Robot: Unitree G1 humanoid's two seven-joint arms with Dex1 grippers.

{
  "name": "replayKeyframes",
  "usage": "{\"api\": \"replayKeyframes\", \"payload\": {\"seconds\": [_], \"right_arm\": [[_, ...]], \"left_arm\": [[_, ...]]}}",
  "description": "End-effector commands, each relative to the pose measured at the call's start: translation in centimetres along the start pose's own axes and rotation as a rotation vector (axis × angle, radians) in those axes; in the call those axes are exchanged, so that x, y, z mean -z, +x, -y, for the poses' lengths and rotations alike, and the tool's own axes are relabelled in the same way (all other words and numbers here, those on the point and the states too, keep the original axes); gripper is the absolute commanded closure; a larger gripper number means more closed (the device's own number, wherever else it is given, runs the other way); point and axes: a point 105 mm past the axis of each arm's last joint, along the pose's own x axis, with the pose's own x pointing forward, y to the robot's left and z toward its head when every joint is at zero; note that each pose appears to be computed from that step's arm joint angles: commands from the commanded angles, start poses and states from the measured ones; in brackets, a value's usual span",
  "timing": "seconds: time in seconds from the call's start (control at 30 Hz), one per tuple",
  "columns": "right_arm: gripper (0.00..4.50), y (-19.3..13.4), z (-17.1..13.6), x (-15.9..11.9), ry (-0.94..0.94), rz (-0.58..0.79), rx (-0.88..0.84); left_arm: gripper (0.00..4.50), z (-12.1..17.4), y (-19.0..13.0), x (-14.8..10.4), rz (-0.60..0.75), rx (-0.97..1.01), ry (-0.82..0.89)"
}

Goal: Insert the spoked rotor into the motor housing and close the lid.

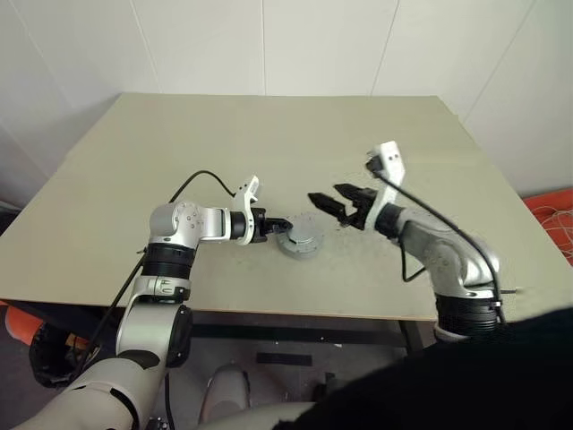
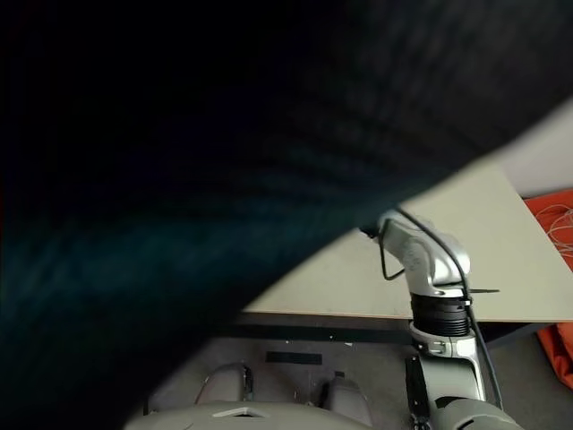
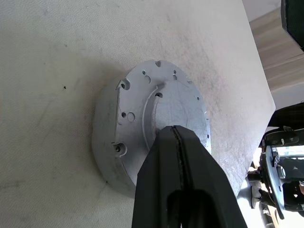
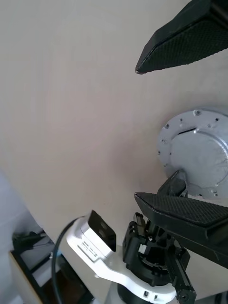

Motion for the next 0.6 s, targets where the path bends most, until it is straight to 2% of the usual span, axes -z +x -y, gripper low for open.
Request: {"api": "replayKeyframes", "payload": {"seconds": [0.03, 0.27, 0.6], "right_arm": [[0.04, -1.5, 0.8, -0.3, 0.137, -0.041, 0.0], [0.04, -2.7, 0.5, 1.6, 0.385, -0.181, -0.031], [0.04, -1.3, -1.1, 5.4, 0.493, -0.263, -0.042]], "left_arm": [[4.5, 0.1, 0.2, 0.5, -0.023, 0.006, 0.008], [4.5, 1.3, 0.1, 0.2, 0.013, 0.08, 0.049], [4.5, 1.4, -0.5, 0.2, 0.034, 0.084, 0.06]]}}
